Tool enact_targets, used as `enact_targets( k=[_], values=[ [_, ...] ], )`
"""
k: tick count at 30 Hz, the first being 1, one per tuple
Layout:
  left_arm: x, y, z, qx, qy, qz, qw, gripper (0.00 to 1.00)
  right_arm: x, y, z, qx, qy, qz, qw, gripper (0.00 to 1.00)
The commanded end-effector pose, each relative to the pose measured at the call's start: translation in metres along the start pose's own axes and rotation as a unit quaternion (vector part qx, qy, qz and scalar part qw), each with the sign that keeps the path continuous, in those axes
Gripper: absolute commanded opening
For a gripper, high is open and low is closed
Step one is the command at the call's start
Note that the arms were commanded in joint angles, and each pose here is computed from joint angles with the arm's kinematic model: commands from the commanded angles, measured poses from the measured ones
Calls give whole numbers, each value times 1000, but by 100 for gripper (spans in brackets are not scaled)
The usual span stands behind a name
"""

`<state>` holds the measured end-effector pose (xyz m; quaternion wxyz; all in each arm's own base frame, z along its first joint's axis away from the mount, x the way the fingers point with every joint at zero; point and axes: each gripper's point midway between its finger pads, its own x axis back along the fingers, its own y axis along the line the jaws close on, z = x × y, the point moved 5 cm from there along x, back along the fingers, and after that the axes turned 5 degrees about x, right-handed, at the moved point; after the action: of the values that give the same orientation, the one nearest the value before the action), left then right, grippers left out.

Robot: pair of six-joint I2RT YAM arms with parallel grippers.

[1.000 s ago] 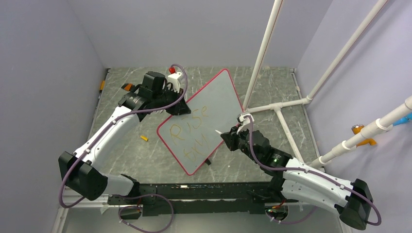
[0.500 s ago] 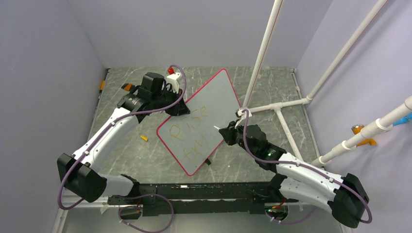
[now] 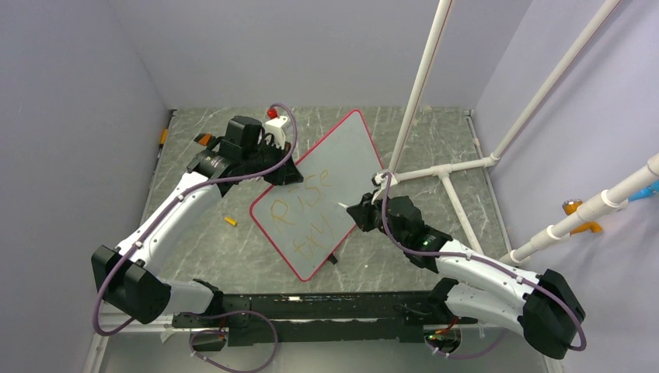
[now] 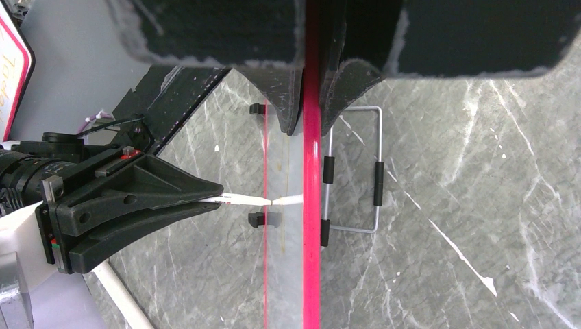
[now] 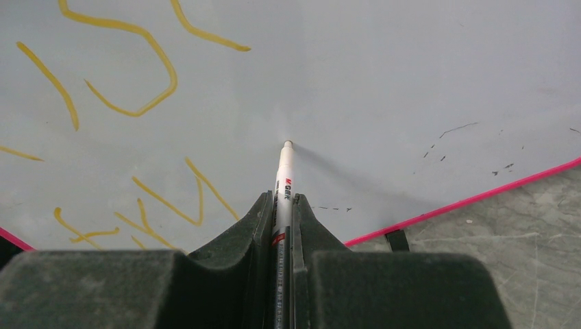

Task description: Write a sentence on the whiteboard

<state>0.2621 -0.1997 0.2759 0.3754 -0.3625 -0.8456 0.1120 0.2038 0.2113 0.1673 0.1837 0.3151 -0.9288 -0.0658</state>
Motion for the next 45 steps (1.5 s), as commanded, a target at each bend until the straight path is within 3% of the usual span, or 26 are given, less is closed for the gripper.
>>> enact_targets(
  k=[1,28,45],
  values=[
    [-4,51,2,-78,1,-137,987,0,-6,10,-19,5,-27,-29,999,0],
    [-6,51,3,-77,4,-135,988,0,4,6,18,-1,23,-43,999,0],
    [-6,51,4,-77,5,-133,988,0,-8,-4,-7,27,3,16,1000,0]
  ],
)
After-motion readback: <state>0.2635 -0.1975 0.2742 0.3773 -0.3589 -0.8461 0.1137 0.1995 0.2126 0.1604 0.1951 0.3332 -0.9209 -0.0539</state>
